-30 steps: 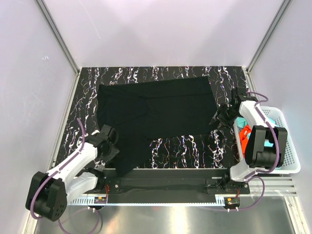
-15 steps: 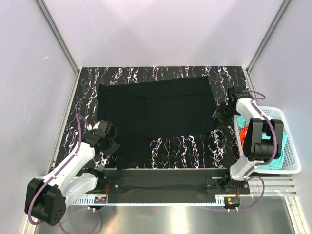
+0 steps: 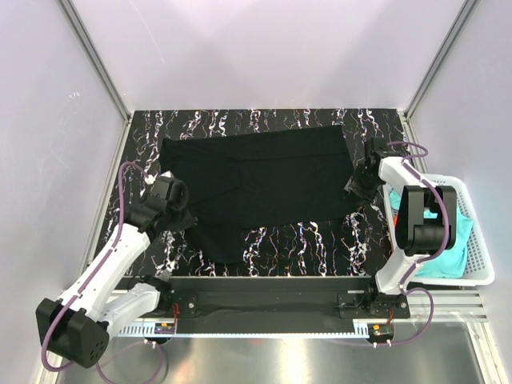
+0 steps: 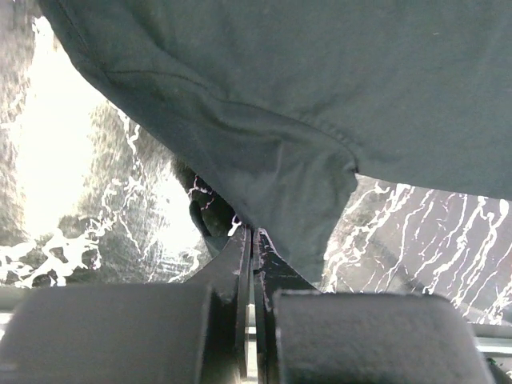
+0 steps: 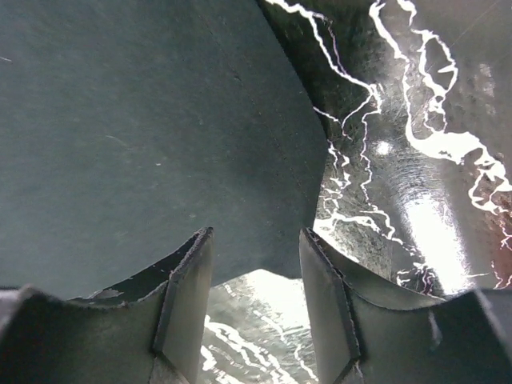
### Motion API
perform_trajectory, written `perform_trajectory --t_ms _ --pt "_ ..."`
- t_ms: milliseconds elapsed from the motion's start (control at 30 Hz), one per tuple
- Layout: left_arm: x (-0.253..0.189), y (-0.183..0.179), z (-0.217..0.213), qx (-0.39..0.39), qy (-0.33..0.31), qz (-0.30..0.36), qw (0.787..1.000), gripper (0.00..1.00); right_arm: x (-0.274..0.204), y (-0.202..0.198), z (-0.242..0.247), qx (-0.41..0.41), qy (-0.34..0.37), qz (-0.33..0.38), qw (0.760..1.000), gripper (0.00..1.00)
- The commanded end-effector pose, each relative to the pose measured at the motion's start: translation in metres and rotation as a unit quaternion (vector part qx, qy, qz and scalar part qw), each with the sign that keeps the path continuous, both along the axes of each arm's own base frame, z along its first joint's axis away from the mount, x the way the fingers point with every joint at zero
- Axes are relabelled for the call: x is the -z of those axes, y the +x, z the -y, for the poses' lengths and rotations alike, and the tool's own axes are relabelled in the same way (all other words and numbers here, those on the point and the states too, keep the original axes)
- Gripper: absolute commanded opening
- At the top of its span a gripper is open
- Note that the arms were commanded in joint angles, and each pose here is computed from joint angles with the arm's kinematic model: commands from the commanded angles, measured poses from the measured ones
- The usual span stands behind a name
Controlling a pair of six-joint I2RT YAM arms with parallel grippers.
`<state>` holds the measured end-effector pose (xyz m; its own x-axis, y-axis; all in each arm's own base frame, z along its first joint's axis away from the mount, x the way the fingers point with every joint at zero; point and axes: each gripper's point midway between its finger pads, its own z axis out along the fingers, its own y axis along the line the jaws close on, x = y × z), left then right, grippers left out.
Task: Fold and stack the t-shirts
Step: Fold the tshirt
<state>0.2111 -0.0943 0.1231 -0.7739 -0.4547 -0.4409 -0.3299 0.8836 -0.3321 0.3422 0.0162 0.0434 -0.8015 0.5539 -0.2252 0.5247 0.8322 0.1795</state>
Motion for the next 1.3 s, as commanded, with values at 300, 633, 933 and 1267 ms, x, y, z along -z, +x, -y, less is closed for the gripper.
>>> perform_trajectory --t_ms 300,633,933,1267 --pt "-0.029 0.027 0.009 0.060 0.021 0.035 0.997 0.00 0.044 -0.048 0.024 0.006 -0.094 -0.109 0.990 0.59" --pt "-0.046 0.040 0.008 0.071 0.029 0.056 0.996 0.00 0.017 0.018 -0.036 -0.045 -0.031 -0.015 0.998 0.56" --pt "-0.058 0.047 0.007 0.066 0.030 0.070 0.995 0.00 -0.050 0.064 -0.075 -0.055 0.006 0.068 0.996 0.57" --pt "-0.057 0.053 0.003 0.052 0.028 0.069 0.996 0.00 -0.037 0.042 -0.038 -0.034 0.027 0.052 0.998 0.62"
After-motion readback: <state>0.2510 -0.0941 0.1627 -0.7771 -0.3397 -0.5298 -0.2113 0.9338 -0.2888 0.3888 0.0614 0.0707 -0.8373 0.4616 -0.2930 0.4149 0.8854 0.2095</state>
